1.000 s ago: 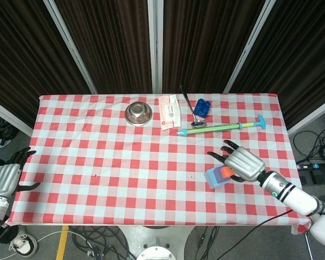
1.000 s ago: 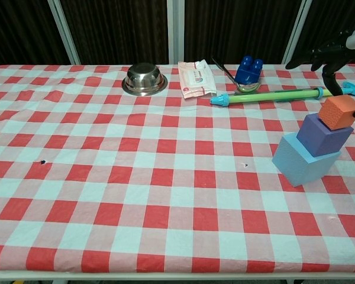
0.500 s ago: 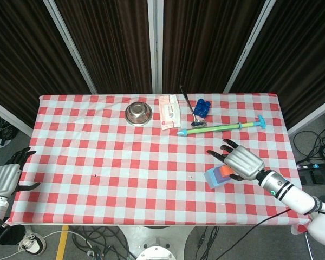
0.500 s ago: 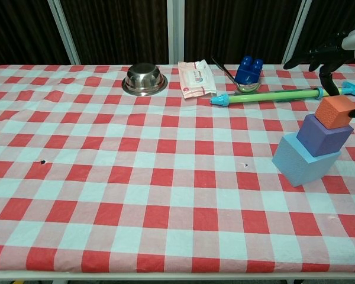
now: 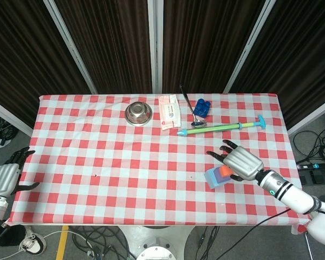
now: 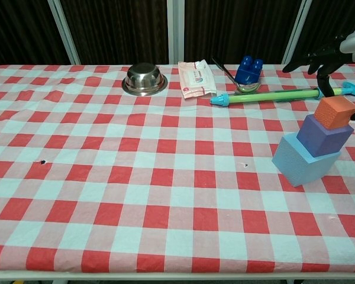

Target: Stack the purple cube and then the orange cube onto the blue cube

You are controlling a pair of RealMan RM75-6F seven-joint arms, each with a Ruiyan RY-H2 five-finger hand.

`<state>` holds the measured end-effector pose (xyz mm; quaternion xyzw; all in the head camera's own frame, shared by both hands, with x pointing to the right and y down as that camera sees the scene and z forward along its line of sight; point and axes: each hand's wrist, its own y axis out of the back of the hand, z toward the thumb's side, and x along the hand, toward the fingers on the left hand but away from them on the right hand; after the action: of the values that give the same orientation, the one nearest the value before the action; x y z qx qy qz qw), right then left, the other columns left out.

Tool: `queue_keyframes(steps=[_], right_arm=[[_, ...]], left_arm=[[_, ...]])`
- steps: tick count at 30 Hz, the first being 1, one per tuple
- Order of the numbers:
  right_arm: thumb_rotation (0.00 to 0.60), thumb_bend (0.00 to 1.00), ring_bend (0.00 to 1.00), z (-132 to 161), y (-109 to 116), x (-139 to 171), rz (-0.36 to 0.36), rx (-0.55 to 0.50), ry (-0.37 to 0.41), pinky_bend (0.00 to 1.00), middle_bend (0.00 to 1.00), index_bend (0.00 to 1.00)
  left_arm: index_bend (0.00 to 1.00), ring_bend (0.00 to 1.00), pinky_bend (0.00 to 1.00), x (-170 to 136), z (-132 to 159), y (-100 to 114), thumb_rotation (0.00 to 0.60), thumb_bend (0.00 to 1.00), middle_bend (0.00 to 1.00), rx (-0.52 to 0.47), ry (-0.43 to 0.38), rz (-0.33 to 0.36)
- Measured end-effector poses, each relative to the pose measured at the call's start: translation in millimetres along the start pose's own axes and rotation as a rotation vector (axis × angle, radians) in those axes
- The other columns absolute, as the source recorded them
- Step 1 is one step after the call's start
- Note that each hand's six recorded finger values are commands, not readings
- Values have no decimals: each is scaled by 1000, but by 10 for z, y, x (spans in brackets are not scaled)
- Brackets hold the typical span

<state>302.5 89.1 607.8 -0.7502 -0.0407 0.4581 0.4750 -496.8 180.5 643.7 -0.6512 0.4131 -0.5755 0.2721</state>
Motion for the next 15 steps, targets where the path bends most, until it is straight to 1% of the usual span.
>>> queue_keyframes(steps=[2,5,9,12,15], right_arm=[[600,44,150,0,4,3,4,1,1,93,418,0],[600,6,121,3,27,10,4,-3,2,92,374,0],[600,0,91,2,118,30,-23,-7,3,79,327,0],[600,0,84,-15,246,82,-74,-13,-4,67,312,0],[600,1,76,-82,399,196,-153,-19,-36,64,291,0]], left_arm=[[216,120,280,-1,1,-2,600,86,192,1,-1,-1],[216,119,280,-2,4,-4,600,86,192,3,-2,-2],[216,119,280,-3,3,8,600,85,192,3,-2,3],[216,120,280,-6,16,23,600,86,192,5,-6,9],[216,120,280,-16,51,40,600,86,192,5,-18,16]])
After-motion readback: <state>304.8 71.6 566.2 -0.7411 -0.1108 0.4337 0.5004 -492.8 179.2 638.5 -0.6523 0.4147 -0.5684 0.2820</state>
